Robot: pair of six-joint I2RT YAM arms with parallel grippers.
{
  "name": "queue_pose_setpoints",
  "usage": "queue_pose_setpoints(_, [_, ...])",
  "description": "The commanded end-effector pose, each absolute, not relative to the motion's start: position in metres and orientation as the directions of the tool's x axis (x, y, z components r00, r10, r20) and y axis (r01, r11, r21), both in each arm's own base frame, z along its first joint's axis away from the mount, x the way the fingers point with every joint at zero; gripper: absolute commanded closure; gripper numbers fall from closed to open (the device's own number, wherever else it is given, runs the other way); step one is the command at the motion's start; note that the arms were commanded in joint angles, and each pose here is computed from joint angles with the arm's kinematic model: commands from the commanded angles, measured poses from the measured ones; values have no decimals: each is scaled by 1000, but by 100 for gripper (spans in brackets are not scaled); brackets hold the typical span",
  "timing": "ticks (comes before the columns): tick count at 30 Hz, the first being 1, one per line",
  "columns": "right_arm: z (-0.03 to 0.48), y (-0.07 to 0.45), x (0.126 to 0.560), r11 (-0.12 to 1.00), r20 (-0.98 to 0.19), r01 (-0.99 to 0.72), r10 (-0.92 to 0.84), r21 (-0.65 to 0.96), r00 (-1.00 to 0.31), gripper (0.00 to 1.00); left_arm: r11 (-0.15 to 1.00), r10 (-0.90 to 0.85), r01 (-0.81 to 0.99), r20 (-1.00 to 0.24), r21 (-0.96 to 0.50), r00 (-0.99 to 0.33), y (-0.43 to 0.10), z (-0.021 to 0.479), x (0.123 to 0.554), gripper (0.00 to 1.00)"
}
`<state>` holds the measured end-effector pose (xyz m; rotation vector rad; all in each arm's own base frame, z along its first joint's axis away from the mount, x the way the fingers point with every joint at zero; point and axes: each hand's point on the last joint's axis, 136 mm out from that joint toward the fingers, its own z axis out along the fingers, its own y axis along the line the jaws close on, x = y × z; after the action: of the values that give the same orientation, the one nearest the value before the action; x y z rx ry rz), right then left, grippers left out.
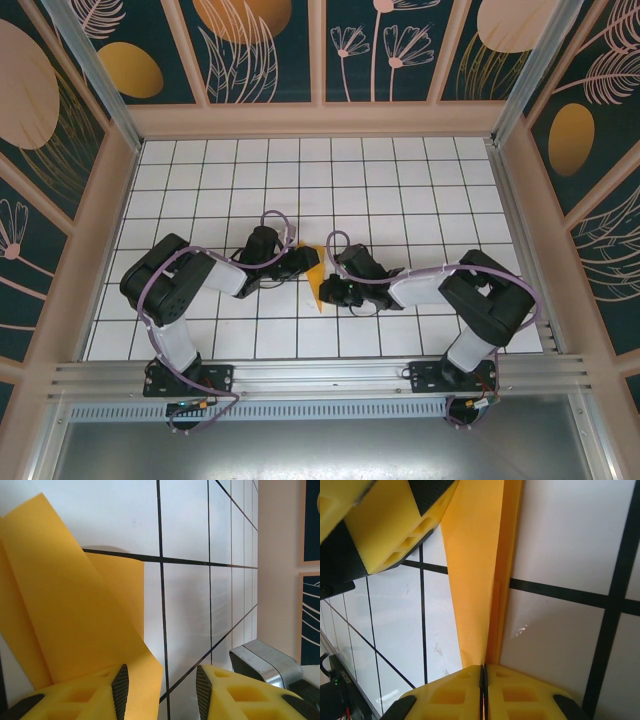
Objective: Fold a paper plane with a square sheet of paper (pick it up from the middle)
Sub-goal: Fold the wing for the fifth time at the center of the table.
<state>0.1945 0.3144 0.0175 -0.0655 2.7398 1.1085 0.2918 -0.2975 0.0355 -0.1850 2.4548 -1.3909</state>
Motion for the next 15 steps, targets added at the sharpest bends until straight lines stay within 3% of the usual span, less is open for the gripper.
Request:
queue_pose_setpoints(1, [19,308,189,739,-178,-95,34,667,-983,86,613,-264,-42,-154,-789,-952,-282,-2,280,56])
queue_pose_setpoints(8, [34,316,184,681,-183,-124,15,722,-983,85,614,-261,-43,-151,-788,-953,-282,-3,279,56])
queue_pose_setpoints(15, [11,312,178,723,-137,-91,5,685,-991,87,614,-260,-43,-151,-788,-954,-283,-3,279,56])
